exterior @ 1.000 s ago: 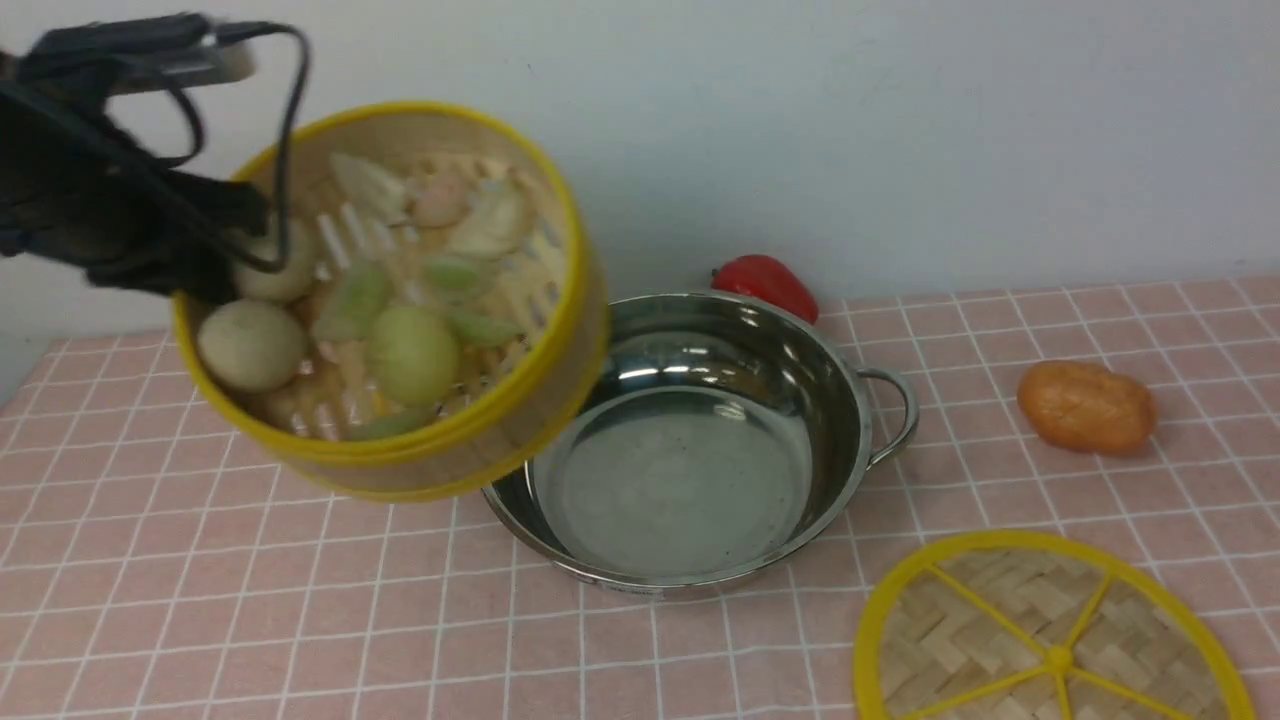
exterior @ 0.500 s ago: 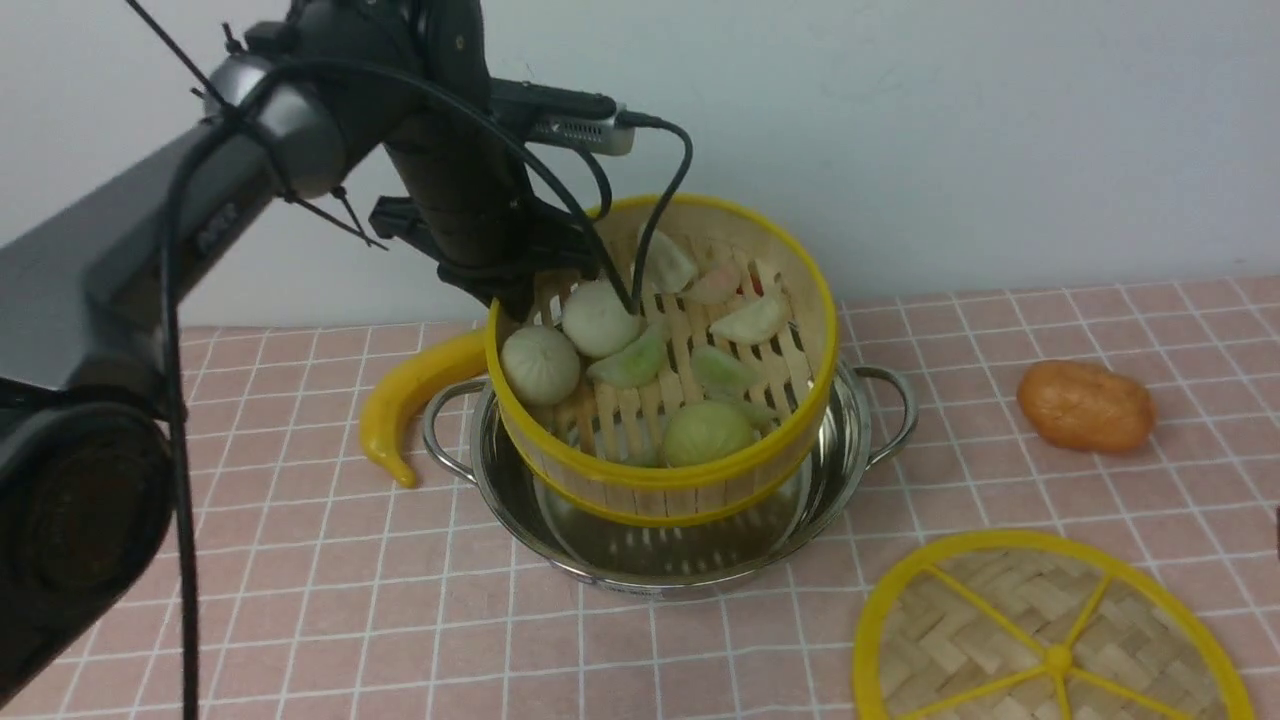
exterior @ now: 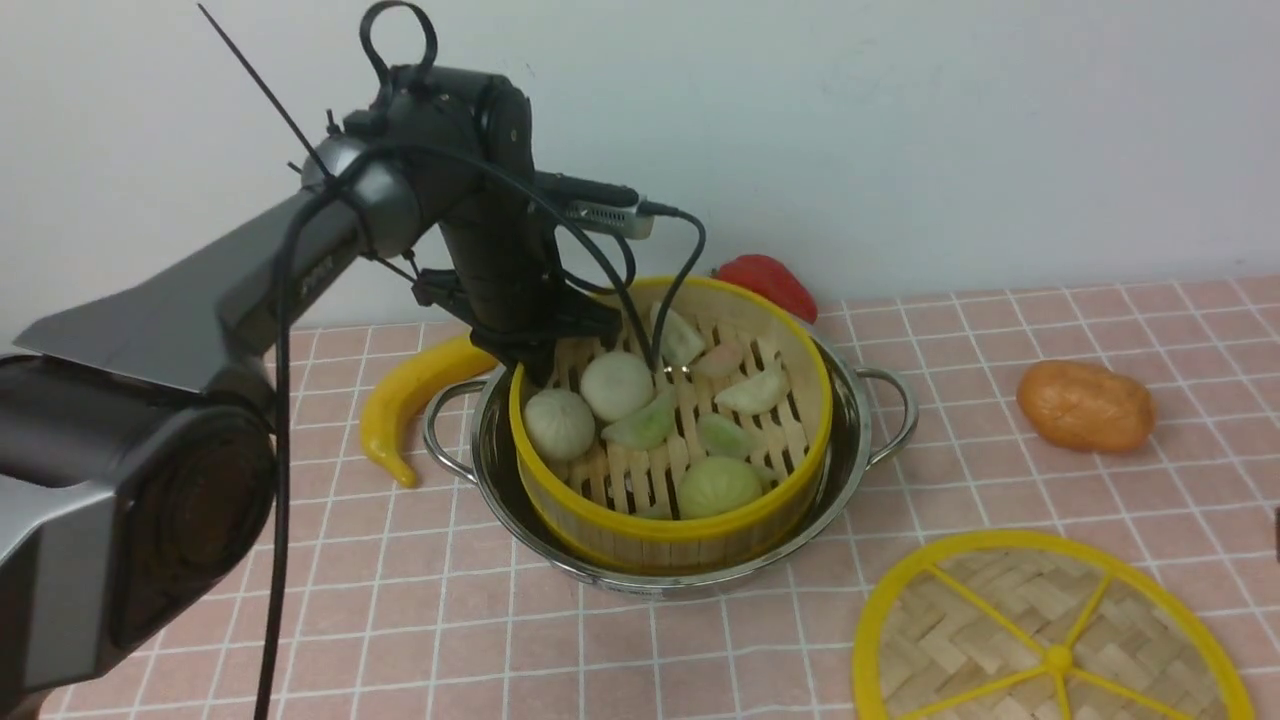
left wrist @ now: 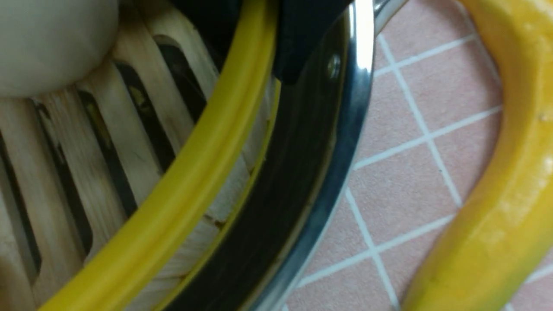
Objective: Place the steamer in the pot on the pink tablecloth, and put the lid on the steamer.
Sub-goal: 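Place the bamboo steamer basket with dumplings into the steel pot with the left gripper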
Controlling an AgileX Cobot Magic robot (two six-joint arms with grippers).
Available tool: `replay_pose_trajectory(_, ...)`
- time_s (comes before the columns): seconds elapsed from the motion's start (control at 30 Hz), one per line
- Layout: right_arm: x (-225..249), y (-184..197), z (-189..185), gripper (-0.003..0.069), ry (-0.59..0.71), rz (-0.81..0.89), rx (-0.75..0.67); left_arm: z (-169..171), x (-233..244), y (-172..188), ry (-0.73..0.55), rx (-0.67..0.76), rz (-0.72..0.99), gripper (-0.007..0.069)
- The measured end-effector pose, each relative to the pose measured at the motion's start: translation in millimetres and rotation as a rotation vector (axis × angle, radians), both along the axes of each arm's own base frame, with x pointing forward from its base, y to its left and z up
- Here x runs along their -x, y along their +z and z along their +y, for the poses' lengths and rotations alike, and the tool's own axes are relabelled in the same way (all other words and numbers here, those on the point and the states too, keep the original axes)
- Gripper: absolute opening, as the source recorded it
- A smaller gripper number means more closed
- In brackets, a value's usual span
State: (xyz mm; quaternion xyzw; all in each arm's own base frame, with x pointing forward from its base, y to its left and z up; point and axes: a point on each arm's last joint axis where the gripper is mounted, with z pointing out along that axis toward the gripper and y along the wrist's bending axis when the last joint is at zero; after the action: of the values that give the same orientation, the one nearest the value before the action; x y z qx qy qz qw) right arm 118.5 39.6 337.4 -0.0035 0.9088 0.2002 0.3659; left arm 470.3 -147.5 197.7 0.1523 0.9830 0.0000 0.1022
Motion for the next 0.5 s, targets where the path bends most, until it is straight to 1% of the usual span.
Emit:
replay_pose_trajectory(0.2,0.0,0.0,0.0,0.0240,0.000,0.000,0.000,-1.6,-2.2,-17.3,-0.001,-0.002,0.034,0.0029)
replay_pose_trajectory(0.43,0.7,-0.6,0.1,0.0242,0.004,0.009,0.001,-1.6,-2.4,-17.7,0.001,0.003,0.036,0.0035)
replay_pose_trajectory(0.5,1.6,-1.4,0.3,0.0242,0.009,0.022,0.003,-1.9,-2.3,-17.7,0.002,0.006,0.037,0.0053)
